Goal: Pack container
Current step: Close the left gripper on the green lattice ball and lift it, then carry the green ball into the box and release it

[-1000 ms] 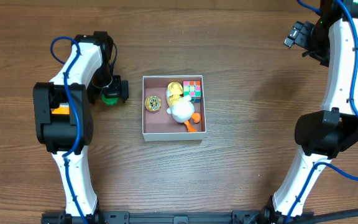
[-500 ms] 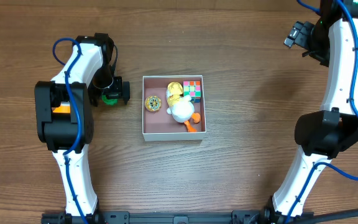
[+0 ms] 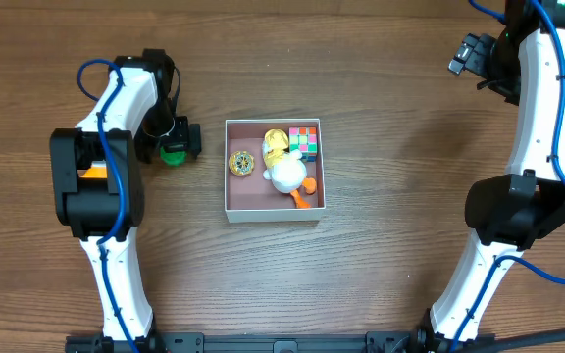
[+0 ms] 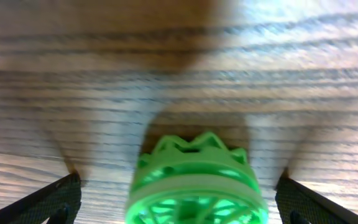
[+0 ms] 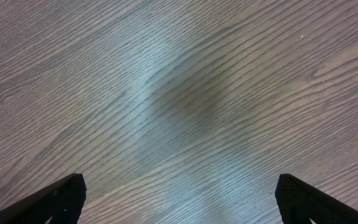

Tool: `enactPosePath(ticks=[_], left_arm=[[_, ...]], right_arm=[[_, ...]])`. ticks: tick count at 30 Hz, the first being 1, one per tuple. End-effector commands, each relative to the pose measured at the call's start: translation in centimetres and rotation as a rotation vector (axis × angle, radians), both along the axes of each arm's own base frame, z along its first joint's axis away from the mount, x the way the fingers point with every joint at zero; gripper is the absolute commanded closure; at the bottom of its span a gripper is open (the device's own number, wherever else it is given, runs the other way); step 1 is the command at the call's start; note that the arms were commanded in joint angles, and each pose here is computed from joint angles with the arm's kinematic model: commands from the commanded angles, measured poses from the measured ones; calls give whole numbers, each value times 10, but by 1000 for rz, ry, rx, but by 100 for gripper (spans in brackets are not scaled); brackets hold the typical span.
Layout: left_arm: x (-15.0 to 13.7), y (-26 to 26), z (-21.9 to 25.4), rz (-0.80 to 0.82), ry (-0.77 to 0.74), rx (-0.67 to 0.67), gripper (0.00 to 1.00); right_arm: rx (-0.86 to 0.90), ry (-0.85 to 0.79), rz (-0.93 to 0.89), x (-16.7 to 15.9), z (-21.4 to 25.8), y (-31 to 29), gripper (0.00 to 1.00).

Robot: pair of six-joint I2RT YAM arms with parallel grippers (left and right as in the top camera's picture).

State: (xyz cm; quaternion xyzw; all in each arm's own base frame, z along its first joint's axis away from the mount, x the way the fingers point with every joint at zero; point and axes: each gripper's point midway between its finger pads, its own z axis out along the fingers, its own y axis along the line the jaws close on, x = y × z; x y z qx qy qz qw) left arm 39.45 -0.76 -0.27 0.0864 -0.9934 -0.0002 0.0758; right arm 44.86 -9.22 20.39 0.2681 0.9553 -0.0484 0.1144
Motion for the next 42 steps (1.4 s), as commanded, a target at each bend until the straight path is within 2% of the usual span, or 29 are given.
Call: enactPosePath(ticks=[1,4,10,14,17,20,34,39,42], left_arm=[[-4,11,-21,27,35,-5,9],[-4,10,-21,24,36,-5,19],[-4,10,-21,24,36,-5,26],[-5,10,-21,23,40,-6,40],[-6,10,-21,24,43,-5,43],[-7,10,-20,23,48,-6,50],[-8,8,-13,24,62,-16,50],[9,3,5,3,15,-50,50],[30,3,29,1,-48,-49,50]], right_arm=[[-17,-23,-9,-2,9,-3,0],[-17,-23,-9,-2,9,-3,0],[-17,-23,-9,-2,9,-3,0],[-17,-23,-9,-2,9,-3,0],[-17,-23,-9,-2,9,-3,0],[-17,-23,-9,-2,9,-3,0],[-17,-23,-9,-2,9,-3,0],[-17,-23,-9,-2,9,-3,0],[-17,-23,-9,-2,9,-3,0]])
